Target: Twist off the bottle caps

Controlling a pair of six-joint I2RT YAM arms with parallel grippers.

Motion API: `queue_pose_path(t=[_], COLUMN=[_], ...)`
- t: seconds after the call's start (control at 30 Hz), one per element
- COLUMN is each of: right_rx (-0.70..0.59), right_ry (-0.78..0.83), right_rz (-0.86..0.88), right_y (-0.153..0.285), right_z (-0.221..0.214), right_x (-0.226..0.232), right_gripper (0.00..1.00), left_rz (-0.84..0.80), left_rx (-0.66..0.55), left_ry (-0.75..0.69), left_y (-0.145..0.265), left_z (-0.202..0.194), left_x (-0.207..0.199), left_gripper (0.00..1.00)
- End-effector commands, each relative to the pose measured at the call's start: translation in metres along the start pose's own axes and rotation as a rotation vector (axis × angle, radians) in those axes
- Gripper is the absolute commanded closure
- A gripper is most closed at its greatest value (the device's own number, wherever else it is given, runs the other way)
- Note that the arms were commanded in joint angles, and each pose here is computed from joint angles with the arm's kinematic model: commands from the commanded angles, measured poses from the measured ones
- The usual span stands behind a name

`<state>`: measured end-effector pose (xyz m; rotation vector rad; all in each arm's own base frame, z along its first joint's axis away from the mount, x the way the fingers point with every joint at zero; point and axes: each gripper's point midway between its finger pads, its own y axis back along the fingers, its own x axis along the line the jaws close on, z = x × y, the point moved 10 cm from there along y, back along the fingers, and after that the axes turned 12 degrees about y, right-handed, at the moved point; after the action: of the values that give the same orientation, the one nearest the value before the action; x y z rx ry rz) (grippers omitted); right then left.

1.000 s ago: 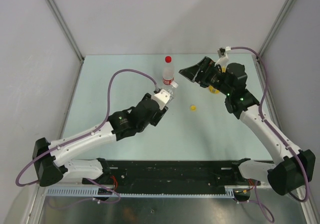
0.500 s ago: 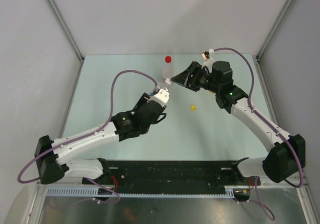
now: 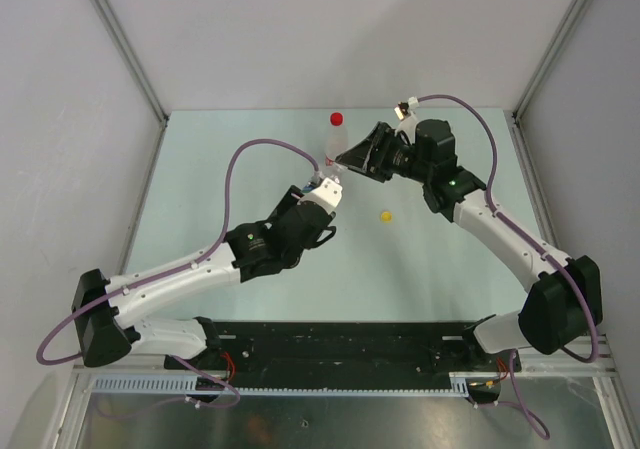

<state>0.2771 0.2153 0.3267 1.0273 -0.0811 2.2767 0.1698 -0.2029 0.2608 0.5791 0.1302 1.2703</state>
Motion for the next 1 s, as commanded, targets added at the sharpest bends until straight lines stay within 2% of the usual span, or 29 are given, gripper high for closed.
queue_pose_path(t=[0.0,0.13,0.2,0.33,0.37,0.7,0.97], right_rx=[-0.042,-0.039,-0.037,-0.028,-0.028,-0.033,-0.052], right_ry=[0.017,0.014,0.014,0.019,0.022,0.121,0.238], right_rz=[0.091,0.109,0.119,0.142,0.147,0.203,0.272], right_y=[-0.001,-0.002,-0.001,0.0,0.0,0.009,0.024], right_z=[0.017,0.018,0.018,0.018,0.018,0.019,0.022], right_x=[0.02,0.022,0.023,0.025,0.026,0.034,0.048], right_gripper=[0.45,0.55,0.66,0.94,0.97,1.0,1.0], left_rz=[-0.012,-0.01,-0.009,-0.002,0.0,-0.014,-0.137], left_rx=[-0.044,-0.038,-0.036,-0.039,-0.039,-0.042,-0.051], left_ry=[0.027,0.015,0.012,0.01,0.012,0.044,0.108], left_y=[0.005,0.004,0.003,0.004,0.005,0.006,0.012], left_z=[0.017,0.017,0.017,0.019,0.019,0.021,0.029], left_x=[-0.003,-0.004,-0.004,-0.004,-0.003,-0.004,-0.002], left_gripper=[0.71,0.71,0.71,0.71,0.71,0.72,0.77])
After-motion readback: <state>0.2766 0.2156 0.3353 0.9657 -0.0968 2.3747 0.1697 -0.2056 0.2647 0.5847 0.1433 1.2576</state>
